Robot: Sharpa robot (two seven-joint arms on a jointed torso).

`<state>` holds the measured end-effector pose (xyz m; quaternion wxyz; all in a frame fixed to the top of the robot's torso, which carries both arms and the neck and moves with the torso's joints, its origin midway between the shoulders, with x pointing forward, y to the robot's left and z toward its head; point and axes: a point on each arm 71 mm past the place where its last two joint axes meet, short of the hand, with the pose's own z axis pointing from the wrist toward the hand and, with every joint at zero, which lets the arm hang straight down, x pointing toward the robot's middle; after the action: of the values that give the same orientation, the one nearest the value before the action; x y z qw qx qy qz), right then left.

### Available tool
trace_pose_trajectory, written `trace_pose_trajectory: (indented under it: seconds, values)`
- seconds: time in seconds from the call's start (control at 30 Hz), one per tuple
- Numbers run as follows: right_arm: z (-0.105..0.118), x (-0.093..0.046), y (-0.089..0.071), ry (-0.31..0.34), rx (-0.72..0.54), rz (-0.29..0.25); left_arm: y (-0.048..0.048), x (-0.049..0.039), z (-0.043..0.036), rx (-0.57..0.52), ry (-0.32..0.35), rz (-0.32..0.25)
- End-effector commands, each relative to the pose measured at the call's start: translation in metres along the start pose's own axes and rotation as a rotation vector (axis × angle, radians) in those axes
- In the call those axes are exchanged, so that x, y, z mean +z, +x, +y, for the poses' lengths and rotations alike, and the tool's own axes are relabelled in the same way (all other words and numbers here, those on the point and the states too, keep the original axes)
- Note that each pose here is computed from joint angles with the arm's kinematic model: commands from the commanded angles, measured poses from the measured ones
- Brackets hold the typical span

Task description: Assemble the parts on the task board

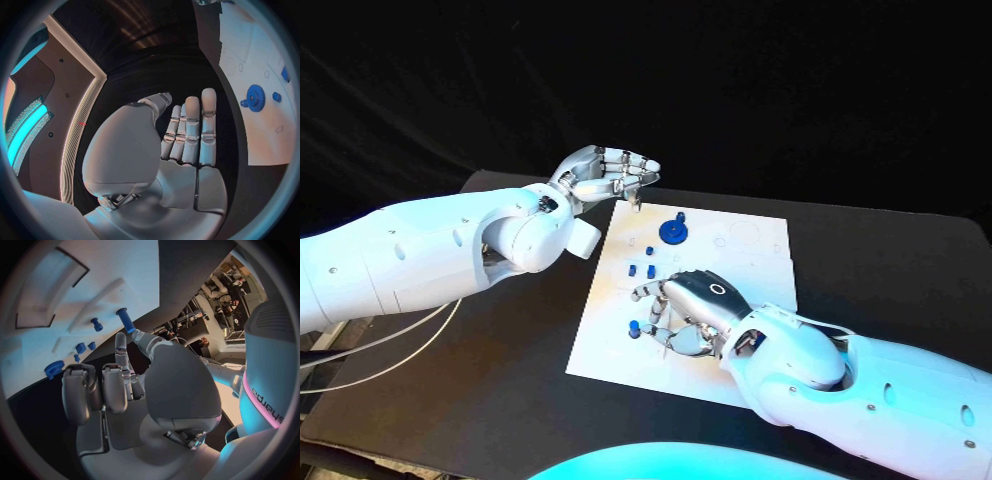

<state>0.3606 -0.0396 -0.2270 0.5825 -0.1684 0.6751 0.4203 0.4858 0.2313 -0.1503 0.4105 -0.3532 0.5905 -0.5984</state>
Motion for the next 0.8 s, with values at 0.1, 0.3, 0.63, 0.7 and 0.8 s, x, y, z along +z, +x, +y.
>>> trace_pose_trajectory:
  seconds: [0.1, 0.3, 0.63, 0.7, 0.8]
  values:
    - [-0.025, -0.021, -0.032, 0.081, 0.21, -0.093, 0.002, 0.0004, -0.0002, -0.012, 0.004, 0.017]
    - [-0.07, -0.061, -0.057, 0.291, 0.377, -0.049, 0.0011, -0.0002, 0.002, -0.013, -0.002, 0.014]
    - [-0.115, -0.126, -0.061, 0.588, 0.364, -0.056, 0.0006, -0.0009, 0.0058, -0.014, -0.012, 0.01]
    - [-0.116, -0.134, -0.058, 0.616, 0.336, -0.051, 0.0005, -0.001, 0.0062, -0.014, -0.013, 0.009]
    - [-0.117, -0.141, -0.054, 0.649, 0.299, -0.034, -0.0001, -0.0013, 0.0067, -0.014, -0.015, 0.007]
